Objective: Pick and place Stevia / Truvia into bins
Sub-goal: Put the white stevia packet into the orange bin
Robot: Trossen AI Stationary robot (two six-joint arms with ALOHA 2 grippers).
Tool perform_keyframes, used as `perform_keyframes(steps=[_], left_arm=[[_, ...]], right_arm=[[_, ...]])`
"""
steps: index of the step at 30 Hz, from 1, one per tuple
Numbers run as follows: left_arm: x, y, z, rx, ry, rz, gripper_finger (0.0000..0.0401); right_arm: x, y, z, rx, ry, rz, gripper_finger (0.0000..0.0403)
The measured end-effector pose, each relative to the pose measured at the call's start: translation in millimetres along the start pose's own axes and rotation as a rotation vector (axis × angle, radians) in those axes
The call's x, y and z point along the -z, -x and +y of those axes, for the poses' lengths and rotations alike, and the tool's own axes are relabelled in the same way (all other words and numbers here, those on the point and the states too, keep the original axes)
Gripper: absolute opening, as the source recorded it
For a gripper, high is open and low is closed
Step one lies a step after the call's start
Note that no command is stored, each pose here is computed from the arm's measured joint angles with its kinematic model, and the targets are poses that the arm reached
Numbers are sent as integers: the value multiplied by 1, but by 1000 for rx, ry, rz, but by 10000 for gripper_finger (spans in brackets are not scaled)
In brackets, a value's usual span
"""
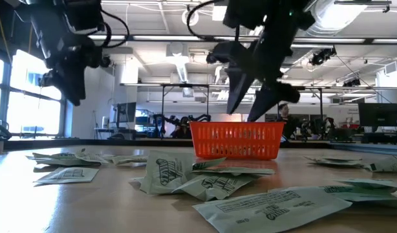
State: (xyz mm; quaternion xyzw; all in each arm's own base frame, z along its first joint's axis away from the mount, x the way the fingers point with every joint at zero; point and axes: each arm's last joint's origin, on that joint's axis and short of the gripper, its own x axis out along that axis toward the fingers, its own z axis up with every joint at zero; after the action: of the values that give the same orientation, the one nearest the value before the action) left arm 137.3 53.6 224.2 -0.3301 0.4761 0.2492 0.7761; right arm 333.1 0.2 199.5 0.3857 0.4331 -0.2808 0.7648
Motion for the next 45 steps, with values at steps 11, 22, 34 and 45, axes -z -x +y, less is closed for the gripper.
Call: perform_keyframes(steps=[11, 22, 34, 45], left_arm=[[22, -21, -46, -51, 104, 24, 198], [52, -19, -79, 14, 359, -48, 198], [65, -82, -97, -283, 426, 27, 198], [66, -109, -104, -393, 398, 25, 198]], right_arm=[[15, 26, -11, 118, 260, 15, 296], [48, 46, -72, 82, 329, -41, 277], [65, 64, -110, 64, 281, -165, 277], [61, 63, -113, 111, 247, -221, 277]])
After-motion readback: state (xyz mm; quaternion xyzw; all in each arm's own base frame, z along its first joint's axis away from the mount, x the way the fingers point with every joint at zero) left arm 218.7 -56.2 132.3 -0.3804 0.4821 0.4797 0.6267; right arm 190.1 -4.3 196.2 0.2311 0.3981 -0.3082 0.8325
